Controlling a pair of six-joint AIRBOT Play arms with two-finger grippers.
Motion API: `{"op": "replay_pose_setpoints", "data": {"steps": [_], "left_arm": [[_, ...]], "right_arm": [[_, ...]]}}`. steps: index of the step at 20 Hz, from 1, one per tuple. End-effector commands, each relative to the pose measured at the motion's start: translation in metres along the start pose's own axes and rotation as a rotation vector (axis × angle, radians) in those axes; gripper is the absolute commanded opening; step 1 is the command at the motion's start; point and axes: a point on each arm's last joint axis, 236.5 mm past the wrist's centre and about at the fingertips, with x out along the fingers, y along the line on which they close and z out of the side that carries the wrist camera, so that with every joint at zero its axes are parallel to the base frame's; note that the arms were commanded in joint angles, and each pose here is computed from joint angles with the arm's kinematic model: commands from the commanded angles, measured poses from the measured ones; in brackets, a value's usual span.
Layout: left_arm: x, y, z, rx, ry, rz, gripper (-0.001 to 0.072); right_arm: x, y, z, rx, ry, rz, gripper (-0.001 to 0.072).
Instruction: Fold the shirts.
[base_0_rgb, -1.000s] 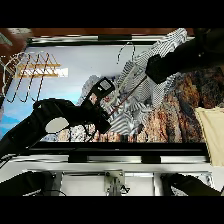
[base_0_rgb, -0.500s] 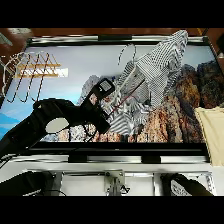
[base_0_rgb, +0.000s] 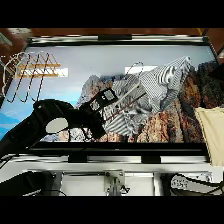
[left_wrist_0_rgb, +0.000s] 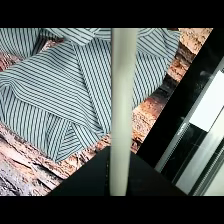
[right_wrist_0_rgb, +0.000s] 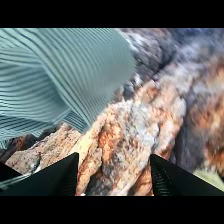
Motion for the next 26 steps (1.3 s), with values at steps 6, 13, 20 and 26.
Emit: {"op": "replay_pose_setpoints", "data": {"steps": [6, 13, 20, 26], "left_arm": [[-0.003, 0.028, -0.020, 0.027, 0.059, 0.024, 0.0049], [-0.005, 0.031, -0.027, 0.068, 0.073, -0.004, 0.0049], [-0.005, 0.031, -0.026, 0.115, 0.070, -0.003, 0.0049], [-0.008, 0.054, -0.022, 0.110, 0.039, 0.047, 0.0049]], "right_arm": [[0.042, 0.072, 0.028, -0.666, 0.011, 0.195, 0.0586], [0.067, 0.069, 0.060, -0.881, 0.047, 0.031, 0.0670], [0.072, 0.075, 0.065, -0.917, 0.038, 0.039, 0.0670], [0.083, 0.102, 0.037, -0.883, 0.103, 0.211, 0.0609]]}}
